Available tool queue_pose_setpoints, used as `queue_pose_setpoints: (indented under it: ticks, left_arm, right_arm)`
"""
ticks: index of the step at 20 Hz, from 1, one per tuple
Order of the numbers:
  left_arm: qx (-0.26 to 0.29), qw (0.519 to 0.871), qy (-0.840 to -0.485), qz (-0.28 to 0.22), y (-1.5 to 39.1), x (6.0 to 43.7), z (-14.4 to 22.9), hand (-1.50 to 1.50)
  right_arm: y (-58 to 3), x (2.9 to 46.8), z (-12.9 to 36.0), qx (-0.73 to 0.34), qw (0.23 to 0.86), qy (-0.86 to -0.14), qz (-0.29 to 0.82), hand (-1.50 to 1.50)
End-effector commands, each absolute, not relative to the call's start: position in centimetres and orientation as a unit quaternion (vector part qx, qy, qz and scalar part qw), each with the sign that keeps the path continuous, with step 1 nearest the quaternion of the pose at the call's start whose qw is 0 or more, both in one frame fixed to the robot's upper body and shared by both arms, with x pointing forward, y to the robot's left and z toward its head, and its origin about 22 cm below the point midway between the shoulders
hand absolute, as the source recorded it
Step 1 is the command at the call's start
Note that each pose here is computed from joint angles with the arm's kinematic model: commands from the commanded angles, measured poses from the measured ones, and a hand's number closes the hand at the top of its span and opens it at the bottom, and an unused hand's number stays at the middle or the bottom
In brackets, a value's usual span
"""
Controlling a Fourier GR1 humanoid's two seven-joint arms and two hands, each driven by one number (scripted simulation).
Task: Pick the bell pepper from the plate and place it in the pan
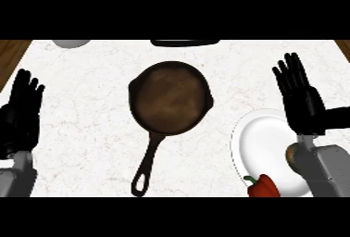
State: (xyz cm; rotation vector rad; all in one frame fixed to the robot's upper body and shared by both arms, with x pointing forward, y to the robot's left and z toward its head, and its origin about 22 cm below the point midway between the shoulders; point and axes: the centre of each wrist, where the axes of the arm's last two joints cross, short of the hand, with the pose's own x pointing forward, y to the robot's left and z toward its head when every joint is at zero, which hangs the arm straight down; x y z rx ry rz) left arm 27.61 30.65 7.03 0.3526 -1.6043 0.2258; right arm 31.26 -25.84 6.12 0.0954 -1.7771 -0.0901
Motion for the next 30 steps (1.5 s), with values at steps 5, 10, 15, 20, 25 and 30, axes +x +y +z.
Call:
queue_pose_setpoints:
  ticks: [5,10,15,20,25,30]
  left_arm:
    - [0.237,0.747,-0.621,-0.006,34.2,25.9,3.6,0.0]
    - [0.256,0.794,-0.551,-0.014,36.8,23.5,1.3,0.0]
    - [0.241,0.789,-0.565,-0.02,36.3,25.2,-0.1,0.0]
    - [0.232,0.796,-0.558,-0.036,35.5,24.9,0.0,0.0]
    - [0.239,0.796,-0.555,-0.038,35.3,25.5,0.9,0.0]
    - [0.243,0.796,-0.553,-0.04,36.1,25.6,1.0,0.0]
  right_arm:
    - [-18.6,29.2,10.2,0.291,0.544,-0.749,0.24,-1.5]
    - [-26.7,28.1,8.4,-0.018,0.574,-0.8,0.174,1.5]
    - [-30.0,21.3,5.2,0.154,0.53,-0.823,0.132,-1.5]
    - [-31.9,20.3,10.2,0.127,0.502,-0.815,0.261,-1.5]
    - [-32.9,20.3,15.8,0.019,0.503,-0.779,0.375,-1.5]
    - [-30.6,19.2,19.9,-0.073,0.478,-0.696,0.531,-1.5]
